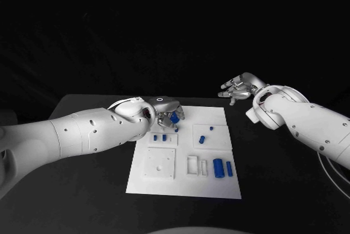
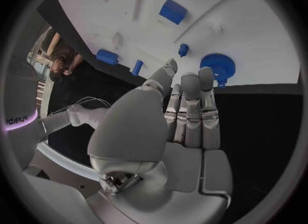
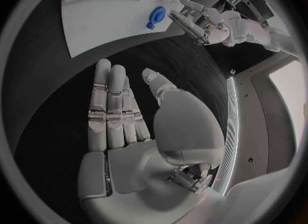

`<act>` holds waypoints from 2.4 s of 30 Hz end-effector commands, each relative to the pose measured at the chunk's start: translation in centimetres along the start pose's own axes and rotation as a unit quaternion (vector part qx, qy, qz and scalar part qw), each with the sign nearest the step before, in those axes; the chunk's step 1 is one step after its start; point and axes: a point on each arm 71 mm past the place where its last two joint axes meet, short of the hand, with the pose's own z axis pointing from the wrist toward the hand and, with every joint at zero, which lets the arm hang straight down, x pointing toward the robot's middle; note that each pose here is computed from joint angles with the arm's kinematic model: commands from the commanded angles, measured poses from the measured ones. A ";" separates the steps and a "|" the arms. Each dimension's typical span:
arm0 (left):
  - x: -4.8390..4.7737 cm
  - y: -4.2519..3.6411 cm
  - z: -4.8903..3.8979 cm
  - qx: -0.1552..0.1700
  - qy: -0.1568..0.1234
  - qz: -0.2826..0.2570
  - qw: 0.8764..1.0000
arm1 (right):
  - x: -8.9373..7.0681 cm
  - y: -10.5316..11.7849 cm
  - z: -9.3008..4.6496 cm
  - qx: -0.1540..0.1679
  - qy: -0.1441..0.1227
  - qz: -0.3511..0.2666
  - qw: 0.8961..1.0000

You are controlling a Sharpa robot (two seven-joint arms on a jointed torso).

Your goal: Assemble the parts on the task board

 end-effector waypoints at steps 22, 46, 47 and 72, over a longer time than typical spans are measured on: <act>1.34 -0.04 0.74 0.011 0.038 0.040 0.998 | -0.6 0.4 0.0 -0.032 -0.040 0.093 0.994; 2.57 0.73 0.75 -0.007 0.057 0.030 0.998 | -0.5 0.5 0.1 -0.030 -0.037 0.100 0.994; 2.59 0.76 0.75 -0.008 0.057 0.029 0.998 | -0.5 0.5 0.1 -0.030 -0.036 0.100 0.994; 3.31 0.73 1.02 -0.014 0.070 0.007 0.997 | -0.3 0.5 0.1 -0.028 -0.034 0.101 0.994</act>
